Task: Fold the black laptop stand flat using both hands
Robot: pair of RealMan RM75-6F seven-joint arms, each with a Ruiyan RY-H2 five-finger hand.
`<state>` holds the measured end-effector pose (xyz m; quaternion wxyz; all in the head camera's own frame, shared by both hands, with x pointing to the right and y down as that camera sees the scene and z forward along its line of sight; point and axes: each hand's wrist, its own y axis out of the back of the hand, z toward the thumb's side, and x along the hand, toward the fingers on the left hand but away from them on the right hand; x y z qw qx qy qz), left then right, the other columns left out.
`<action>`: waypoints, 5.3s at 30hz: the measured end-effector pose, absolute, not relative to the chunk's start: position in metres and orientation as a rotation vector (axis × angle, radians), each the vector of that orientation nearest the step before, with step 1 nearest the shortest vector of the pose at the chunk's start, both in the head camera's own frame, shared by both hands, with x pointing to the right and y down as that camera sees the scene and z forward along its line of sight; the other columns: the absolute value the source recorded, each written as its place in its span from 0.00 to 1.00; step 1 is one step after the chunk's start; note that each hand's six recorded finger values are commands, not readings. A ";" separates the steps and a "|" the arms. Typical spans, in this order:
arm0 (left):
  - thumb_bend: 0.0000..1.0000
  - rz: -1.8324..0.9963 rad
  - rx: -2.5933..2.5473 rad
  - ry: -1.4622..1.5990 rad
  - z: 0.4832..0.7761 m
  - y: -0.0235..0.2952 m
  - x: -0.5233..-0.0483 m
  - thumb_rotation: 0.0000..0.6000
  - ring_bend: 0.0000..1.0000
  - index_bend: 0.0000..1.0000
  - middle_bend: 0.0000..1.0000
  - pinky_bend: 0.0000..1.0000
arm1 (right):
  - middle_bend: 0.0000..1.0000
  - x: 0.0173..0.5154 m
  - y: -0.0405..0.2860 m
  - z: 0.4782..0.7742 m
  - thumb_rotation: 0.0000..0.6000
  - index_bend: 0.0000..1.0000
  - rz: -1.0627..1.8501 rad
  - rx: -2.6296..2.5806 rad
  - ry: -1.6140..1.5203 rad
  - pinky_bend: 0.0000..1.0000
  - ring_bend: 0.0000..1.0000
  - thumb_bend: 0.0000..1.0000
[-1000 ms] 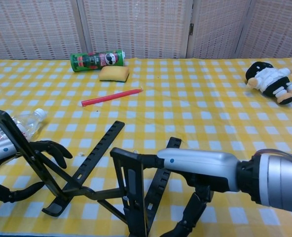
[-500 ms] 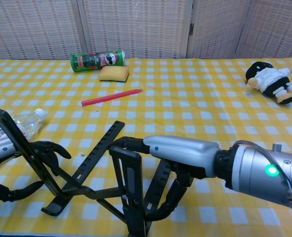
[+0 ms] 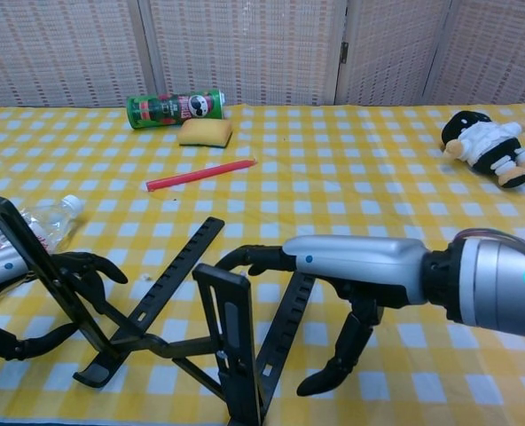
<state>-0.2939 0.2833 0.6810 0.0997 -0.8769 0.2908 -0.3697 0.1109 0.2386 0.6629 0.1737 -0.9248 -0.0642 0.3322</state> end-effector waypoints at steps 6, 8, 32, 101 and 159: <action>0.50 -1.092 -2.591 0.857 0.680 0.282 -0.293 1.00 0.14 0.46 0.26 0.02 | 0.01 0.105 0.235 0.668 0.98 0.00 0.937 -2.605 -0.201 0.00 0.08 0.19; 0.50 -1.093 -2.591 0.858 0.680 0.282 -0.292 1.00 0.14 0.46 0.26 0.02 | 0.01 0.099 0.237 0.672 0.98 0.00 0.928 -2.608 -0.202 0.00 0.08 0.19; 0.50 -1.105 -2.595 0.849 0.683 0.282 -0.289 1.00 0.14 0.46 0.26 0.02 | 0.01 0.075 0.245 0.683 0.98 0.00 0.876 -2.594 -0.171 0.00 0.09 0.19; 0.44 -1.011 -2.497 0.915 0.653 0.264 -0.292 1.00 0.00 0.12 0.10 0.00 | 0.00 0.135 0.205 0.627 0.98 0.00 0.777 -2.739 -0.830 0.00 0.00 0.19; 0.31 -1.080 -2.028 0.473 0.699 0.159 -0.267 1.00 0.00 0.07 0.09 0.00 | 0.81 0.126 0.193 0.719 1.00 0.62 0.891 -1.834 -0.170 0.86 0.91 0.19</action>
